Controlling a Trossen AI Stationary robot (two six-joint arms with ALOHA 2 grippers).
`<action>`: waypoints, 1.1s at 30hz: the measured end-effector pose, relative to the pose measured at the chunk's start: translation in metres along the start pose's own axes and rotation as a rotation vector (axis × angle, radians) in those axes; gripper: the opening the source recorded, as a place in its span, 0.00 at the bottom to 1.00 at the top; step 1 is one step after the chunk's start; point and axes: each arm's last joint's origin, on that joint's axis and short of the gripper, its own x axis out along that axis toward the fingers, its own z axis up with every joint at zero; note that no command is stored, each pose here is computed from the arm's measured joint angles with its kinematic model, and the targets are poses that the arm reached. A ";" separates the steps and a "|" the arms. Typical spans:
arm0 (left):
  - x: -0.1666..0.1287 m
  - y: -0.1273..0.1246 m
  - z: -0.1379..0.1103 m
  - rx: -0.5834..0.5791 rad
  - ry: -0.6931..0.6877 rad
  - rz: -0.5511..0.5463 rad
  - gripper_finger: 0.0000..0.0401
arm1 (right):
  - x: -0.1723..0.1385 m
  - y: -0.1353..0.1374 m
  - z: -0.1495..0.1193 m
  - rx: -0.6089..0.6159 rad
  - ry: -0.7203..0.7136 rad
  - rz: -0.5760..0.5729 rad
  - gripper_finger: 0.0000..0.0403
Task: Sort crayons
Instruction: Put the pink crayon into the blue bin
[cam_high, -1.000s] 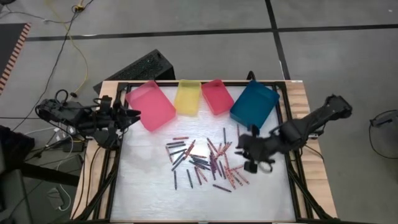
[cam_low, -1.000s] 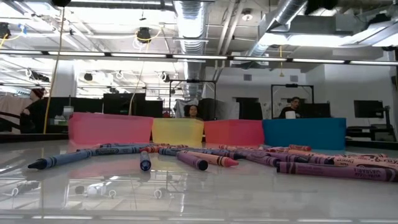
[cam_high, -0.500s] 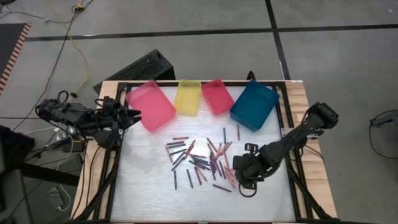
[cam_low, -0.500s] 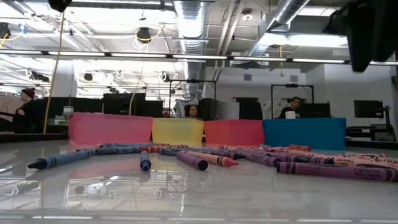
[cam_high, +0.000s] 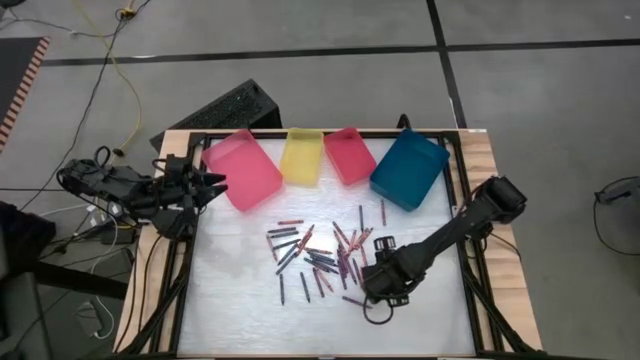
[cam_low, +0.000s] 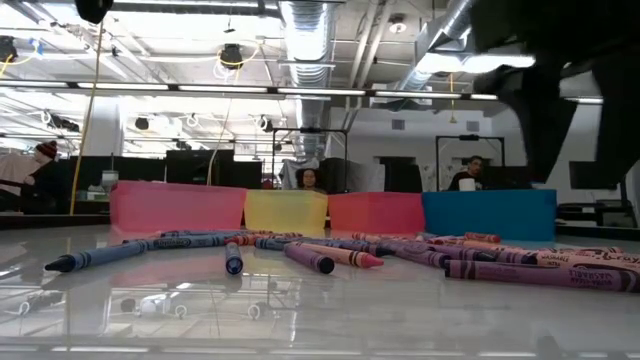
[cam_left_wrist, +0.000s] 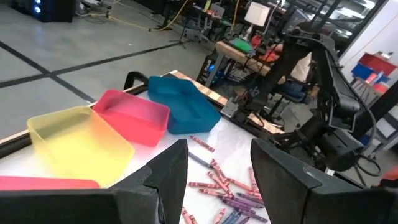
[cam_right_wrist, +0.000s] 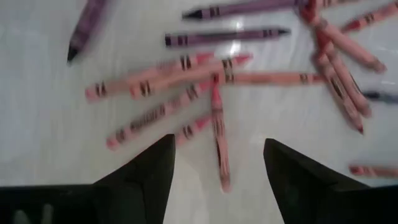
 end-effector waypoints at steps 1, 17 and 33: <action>0.000 0.000 0.000 -0.001 -0.002 0.002 0.41 | 0.003 0.000 0.001 0.007 -0.015 0.006 0.61; 0.000 0.001 -0.001 0.013 0.002 0.010 0.41 | 0.024 0.003 -0.041 0.046 -0.039 0.018 0.60; 0.000 0.005 -0.003 0.022 -0.012 0.097 0.41 | 0.054 -0.007 -0.057 -0.001 -0.072 0.034 0.59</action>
